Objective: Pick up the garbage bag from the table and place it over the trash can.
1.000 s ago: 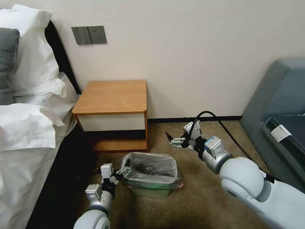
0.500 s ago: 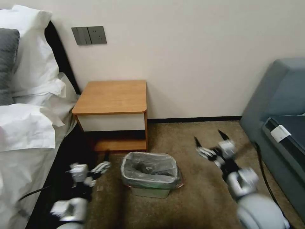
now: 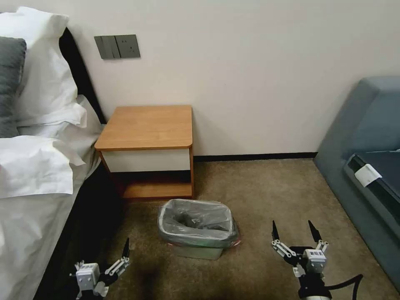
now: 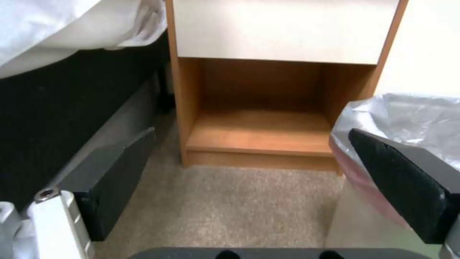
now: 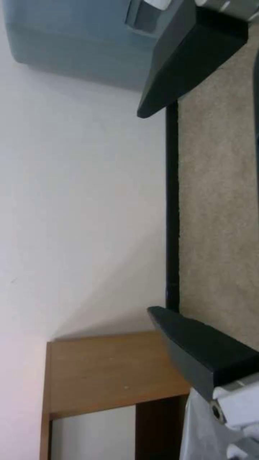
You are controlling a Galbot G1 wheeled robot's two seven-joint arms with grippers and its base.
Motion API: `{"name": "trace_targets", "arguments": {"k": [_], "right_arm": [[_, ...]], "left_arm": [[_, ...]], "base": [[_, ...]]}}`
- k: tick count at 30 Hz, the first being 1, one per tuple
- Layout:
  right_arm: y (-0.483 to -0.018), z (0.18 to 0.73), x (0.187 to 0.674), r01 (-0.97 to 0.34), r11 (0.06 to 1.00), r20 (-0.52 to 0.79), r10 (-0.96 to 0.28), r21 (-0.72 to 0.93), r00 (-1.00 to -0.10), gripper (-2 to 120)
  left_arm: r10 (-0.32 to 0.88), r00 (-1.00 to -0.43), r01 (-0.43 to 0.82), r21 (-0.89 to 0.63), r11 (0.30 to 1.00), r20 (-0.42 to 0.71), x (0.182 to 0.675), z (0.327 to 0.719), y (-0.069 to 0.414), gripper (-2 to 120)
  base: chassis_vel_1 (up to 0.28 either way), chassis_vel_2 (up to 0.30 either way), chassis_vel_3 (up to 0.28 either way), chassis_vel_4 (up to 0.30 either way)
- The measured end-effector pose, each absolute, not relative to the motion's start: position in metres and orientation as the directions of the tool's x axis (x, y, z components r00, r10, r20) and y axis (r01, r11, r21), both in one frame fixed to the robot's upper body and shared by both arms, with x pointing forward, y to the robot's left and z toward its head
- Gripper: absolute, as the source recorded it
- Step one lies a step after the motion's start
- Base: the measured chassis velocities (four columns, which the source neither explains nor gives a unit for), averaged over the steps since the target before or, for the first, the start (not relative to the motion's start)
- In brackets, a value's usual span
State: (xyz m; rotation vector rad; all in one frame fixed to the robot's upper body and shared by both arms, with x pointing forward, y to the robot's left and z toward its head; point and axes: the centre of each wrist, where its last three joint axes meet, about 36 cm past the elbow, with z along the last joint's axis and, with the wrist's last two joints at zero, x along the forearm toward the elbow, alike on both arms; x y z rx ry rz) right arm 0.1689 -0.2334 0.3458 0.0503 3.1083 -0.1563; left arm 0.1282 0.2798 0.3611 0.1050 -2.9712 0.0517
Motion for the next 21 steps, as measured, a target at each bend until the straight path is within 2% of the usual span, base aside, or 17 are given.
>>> {"name": "trace_targets", "arguments": {"k": [21], "right_arm": [[-0.2332,0.3472,0.1720,0.030,0.995,-0.028,0.027,-0.097,-0.999,100]], "left_arm": [[-0.067,-0.983,-0.073,-0.030,0.997,0.168,0.1300,0.3606,0.2794,100]], "base": [[0.000,0.000,0.000,0.000]]}}
